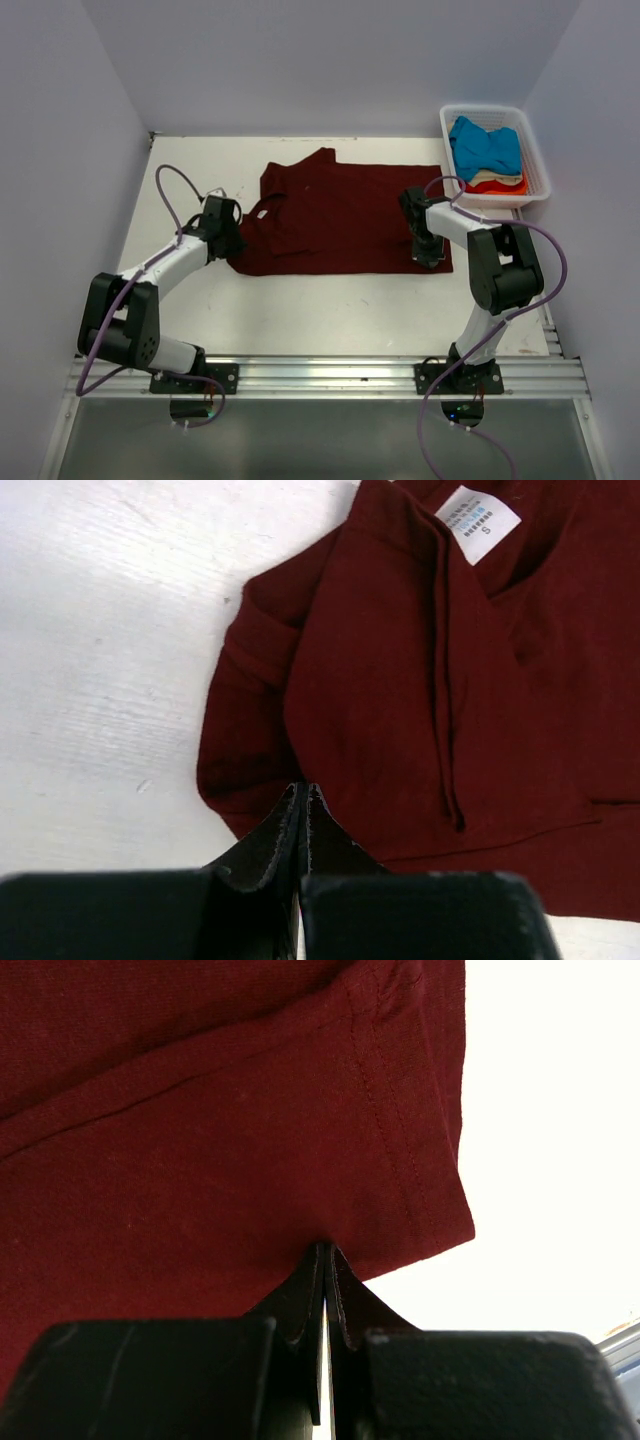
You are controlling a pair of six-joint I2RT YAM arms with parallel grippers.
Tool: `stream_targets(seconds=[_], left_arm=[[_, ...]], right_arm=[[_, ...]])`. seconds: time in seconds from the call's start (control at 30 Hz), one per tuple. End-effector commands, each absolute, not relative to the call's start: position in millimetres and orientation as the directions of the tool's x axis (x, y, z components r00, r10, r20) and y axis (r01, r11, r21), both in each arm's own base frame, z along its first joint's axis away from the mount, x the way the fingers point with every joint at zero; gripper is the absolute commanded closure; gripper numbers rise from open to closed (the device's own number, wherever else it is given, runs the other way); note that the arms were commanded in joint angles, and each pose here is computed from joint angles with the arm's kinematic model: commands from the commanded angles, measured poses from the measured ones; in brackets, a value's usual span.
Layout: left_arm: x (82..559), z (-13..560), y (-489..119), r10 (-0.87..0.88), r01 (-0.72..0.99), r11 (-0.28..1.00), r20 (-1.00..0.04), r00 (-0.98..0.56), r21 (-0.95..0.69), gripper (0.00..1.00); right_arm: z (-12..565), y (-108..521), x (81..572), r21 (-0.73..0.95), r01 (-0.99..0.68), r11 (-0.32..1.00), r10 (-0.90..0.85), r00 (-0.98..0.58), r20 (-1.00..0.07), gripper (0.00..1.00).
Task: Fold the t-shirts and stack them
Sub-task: Fold the flattened tshirt in 1/3 of the way
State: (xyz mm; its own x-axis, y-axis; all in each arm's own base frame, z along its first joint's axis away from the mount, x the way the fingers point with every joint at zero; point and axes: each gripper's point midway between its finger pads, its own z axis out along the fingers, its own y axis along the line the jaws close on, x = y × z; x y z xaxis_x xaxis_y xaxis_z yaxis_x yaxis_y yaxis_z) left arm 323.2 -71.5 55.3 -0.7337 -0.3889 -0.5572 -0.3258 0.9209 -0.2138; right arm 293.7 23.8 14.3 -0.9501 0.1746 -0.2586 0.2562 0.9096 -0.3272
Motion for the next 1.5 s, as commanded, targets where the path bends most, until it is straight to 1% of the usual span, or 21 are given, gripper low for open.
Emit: stream_targets(seconds=[0.0, 0.23, 0.3, 0.33, 0.43, 0.5, 0.57, 0.7, 0.8, 0.9, 0.97, 1.1, 1.33, 1.47], left_arm=[[338, 61, -84, -0.376, -0.275, 0.926, -0.552, -0.744, -0.26, 1.0], [341, 54, -102, -0.357, -0.218, 0.925, -0.515, -0.779, -0.312, 1.0], [343, 50, -102, -0.344, -0.211, 0.93, -0.509, -0.789, -0.302, 1.0], [341, 44, -106, -0.334, -0.202, 0.931, -0.484, -0.809, -0.305, 1.0], [343, 39, -106, -0.315, -0.188, 0.937, -0.476, -0.821, -0.295, 1.0], [342, 41, -106, -0.315, -0.185, 0.937, -0.486, -0.815, -0.297, 1.0], [345, 53, -104, -0.325, -0.185, 0.935, -0.52, -0.79, -0.303, 1.0], [348, 67, -77, -0.339, -0.272, 0.941, -0.576, -0.744, -0.202, 1.0], [342, 67, -69, -0.344, -0.308, 0.938, -0.56, -0.753, -0.161, 0.99], [337, 61, -66, -0.342, -0.321, 0.937, -0.544, -0.766, -0.138, 0.93], [333, 49, -65, -0.339, -0.328, 0.937, -0.52, -0.784, -0.117, 0.93], [327, 25, -60, -0.342, -0.348, 0.934, -0.49, -0.801, -0.084, 0.94], [331, 14, -59, -0.339, -0.343, 0.935, -0.525, -0.78, -0.094, 1.0], [329, 13, -62, -0.34, -0.336, 0.936, -0.514, -0.788, -0.104, 1.0]], right_arm=[[6, 31, 274, -0.293, 0.244, 0.925, 0.199, -0.964, -0.176, 1.0], [9, 30, 274, -0.295, 0.243, 0.924, 0.197, -0.964, -0.178, 1.0], [10, 30, 274, -0.295, 0.242, 0.924, 0.195, -0.964, -0.179, 1.0], [9, 31, 274, -0.292, 0.244, 0.925, 0.197, -0.964, -0.18, 1.0], [9, 31, 275, -0.291, 0.245, 0.925, 0.199, -0.964, -0.179, 1.0], [9, 31, 275, -0.291, 0.244, 0.925, 0.197, -0.964, -0.179, 1.0], [9, 31, 274, -0.292, 0.243, 0.925, 0.197, -0.964, -0.178, 1.0], [7, 32, 276, -0.287, 0.244, 0.927, 0.198, -0.964, -0.179, 1.0], [7, 32, 275, -0.287, 0.243, 0.927, 0.198, -0.964, -0.177, 1.0], [7, 32, 275, -0.285, 0.244, 0.927, 0.2, -0.964, -0.176, 1.0], [8, 33, 275, -0.284, 0.244, 0.927, 0.198, -0.963, -0.181, 1.0], [9, 32, 275, -0.283, 0.24, 0.929, 0.194, -0.965, -0.179, 1.0], [10, 31, 273, -0.282, 0.239, 0.929, 0.192, -0.964, -0.184, 1.0], [11, 31, 273, -0.283, 0.236, 0.929, 0.189, -0.964, -0.185, 1.0]])
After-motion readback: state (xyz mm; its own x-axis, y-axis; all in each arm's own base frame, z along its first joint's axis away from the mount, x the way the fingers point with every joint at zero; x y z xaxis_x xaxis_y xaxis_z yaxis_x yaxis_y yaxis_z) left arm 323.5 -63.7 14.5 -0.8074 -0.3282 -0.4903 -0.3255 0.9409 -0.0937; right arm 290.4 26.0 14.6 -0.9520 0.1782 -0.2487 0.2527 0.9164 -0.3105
